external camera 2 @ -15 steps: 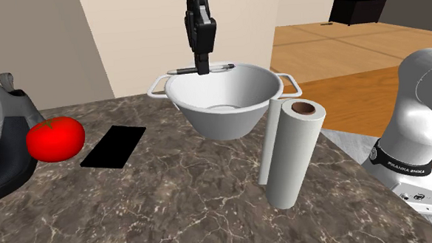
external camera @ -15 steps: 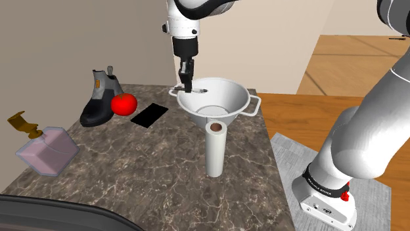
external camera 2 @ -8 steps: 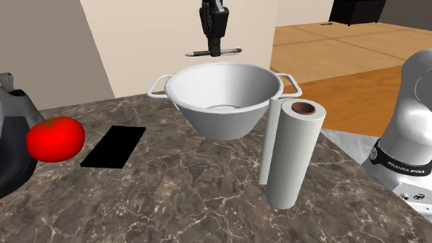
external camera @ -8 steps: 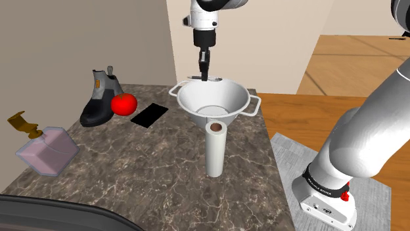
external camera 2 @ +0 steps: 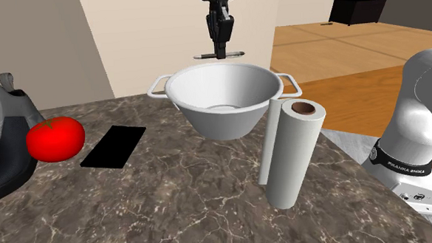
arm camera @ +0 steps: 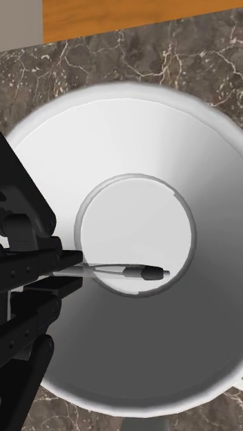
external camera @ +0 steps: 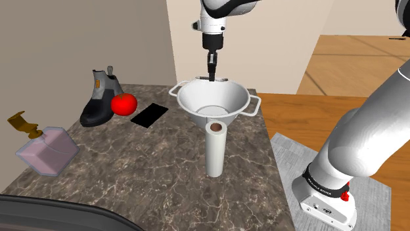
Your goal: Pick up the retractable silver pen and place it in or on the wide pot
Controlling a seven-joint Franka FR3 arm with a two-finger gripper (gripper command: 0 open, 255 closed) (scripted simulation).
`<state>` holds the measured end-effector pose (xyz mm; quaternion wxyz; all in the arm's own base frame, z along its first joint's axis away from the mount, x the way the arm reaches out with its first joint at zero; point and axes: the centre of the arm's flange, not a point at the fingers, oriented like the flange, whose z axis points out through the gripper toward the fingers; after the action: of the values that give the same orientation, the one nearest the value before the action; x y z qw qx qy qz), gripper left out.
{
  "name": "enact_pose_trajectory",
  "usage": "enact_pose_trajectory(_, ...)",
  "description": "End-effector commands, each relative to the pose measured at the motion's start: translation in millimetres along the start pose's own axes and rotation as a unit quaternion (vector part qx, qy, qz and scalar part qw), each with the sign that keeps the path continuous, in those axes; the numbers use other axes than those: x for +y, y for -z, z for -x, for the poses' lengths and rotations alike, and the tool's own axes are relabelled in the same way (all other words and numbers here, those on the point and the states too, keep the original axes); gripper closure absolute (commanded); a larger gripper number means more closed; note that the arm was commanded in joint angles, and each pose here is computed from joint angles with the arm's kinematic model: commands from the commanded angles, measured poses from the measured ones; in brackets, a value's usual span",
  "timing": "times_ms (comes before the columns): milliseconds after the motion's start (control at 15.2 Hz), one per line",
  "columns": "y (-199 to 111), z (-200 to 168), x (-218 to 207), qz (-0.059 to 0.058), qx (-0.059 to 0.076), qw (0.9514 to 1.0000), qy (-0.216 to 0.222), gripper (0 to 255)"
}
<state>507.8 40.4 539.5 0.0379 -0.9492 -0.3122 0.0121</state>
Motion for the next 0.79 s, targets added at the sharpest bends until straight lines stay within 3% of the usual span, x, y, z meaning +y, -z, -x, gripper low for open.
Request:
enact_pose_trajectory(0, -11.2, 0.7, 1.1, 0.000, 0.000, 1.0000, 0.000, 255)
enact_pose_trajectory(726, -58.9, 0.8, 4.9, 0.000, 0.000, 1.0000, 0.000, 255)
